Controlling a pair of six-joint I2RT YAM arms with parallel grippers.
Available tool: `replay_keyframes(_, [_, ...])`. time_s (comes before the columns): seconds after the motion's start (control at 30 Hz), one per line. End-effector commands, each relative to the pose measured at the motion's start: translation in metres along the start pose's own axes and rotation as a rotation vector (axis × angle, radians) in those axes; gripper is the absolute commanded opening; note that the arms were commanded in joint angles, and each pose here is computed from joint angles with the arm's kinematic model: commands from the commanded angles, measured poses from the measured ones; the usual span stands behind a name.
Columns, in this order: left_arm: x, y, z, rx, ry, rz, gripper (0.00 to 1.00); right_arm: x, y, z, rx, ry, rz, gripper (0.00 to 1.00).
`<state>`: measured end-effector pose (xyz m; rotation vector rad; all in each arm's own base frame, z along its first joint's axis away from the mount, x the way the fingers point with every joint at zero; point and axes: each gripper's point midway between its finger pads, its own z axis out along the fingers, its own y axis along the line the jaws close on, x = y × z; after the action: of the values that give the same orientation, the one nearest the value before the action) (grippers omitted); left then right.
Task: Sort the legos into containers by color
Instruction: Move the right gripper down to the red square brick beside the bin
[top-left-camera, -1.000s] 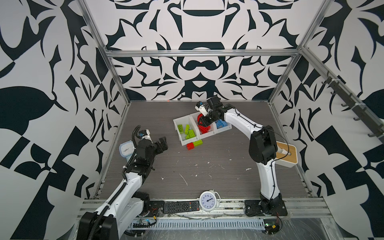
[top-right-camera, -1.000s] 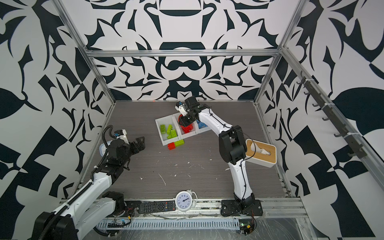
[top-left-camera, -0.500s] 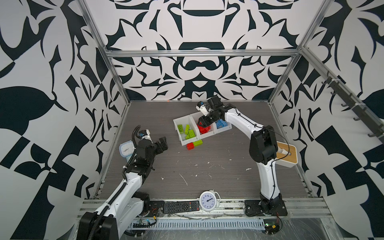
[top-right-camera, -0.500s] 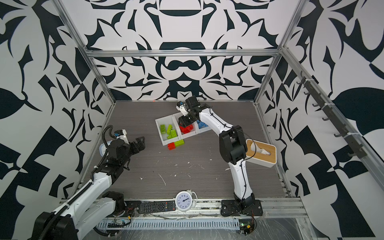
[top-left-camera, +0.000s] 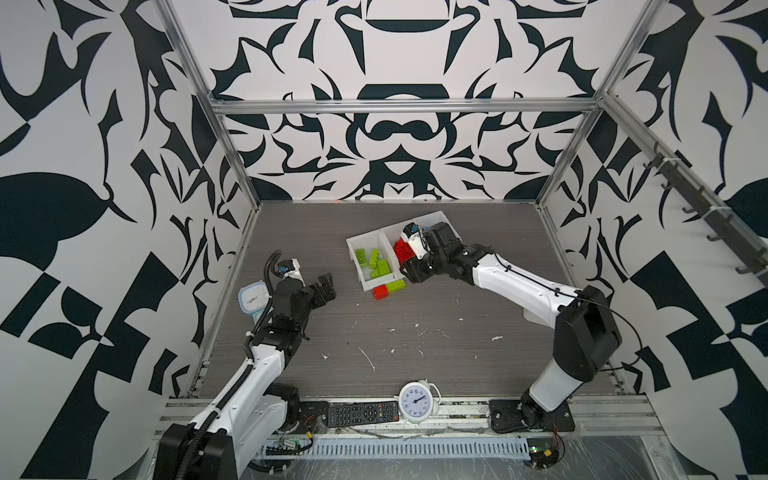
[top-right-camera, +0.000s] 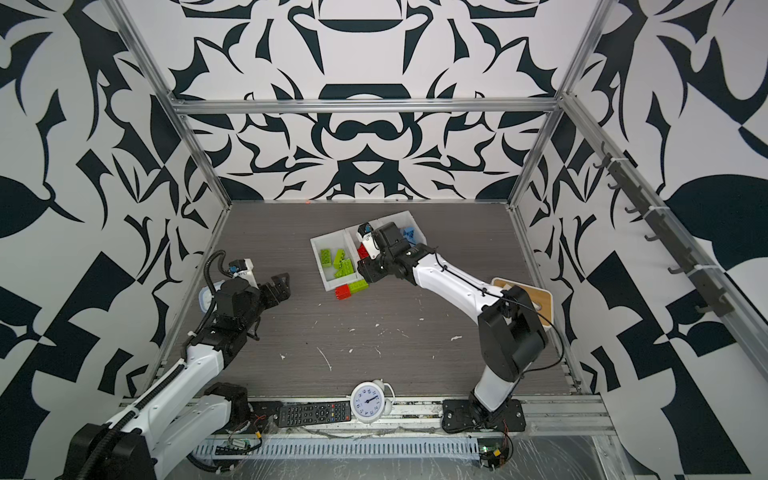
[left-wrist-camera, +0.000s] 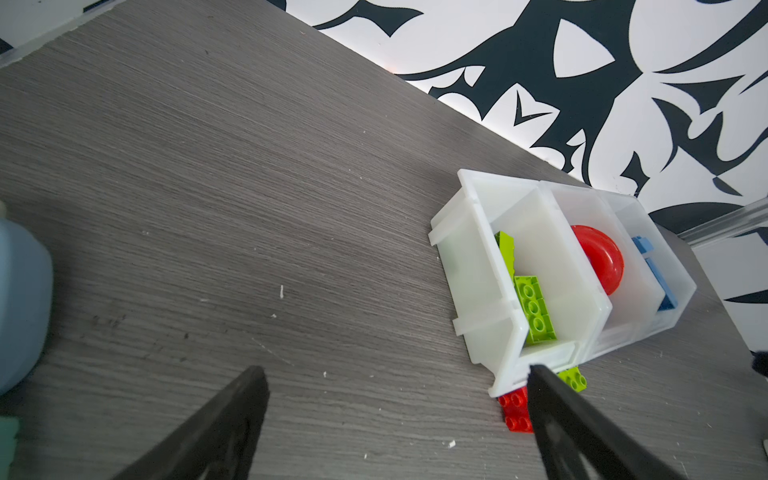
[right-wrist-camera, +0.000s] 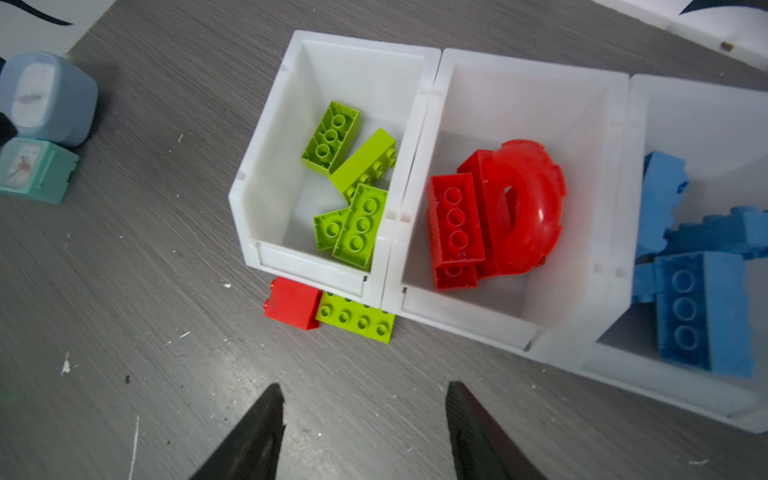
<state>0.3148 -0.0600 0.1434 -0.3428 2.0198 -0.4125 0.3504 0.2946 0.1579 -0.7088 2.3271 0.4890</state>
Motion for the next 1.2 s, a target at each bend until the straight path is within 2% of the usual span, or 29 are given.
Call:
replay_keyframes(0.0, [-0.009,-0.006,0.000,0.019,-0.019,-0.009,1.00,-0.006,-0.011,0.001,0.060,-0.094,0.107,0.65])
replay_keyframes(0.27, [-0.010,-0.005,-0.001,0.018,-0.023,-0.008,1.00,0.020,-0.013,0.040,0.082,-0.028,0.142,0.66])
replay_keyframes(0.67, [-0.010,-0.005,-0.002,0.016,-0.026,-0.009,1.00,0.026,0.047,0.061,0.055,-0.007,0.021,0.65])
replay_keyframes(1.0, [-0.011,-0.005,-0.003,0.014,-0.029,-0.006,1.00,0.027,0.062,0.094,0.041,0.042,-0.022,0.63])
replay_keyframes(1.17, [-0.010,-0.004,-0.002,0.010,-0.023,-0.003,1.00,0.026,0.065,0.099,0.057,0.043,-0.049,0.62])
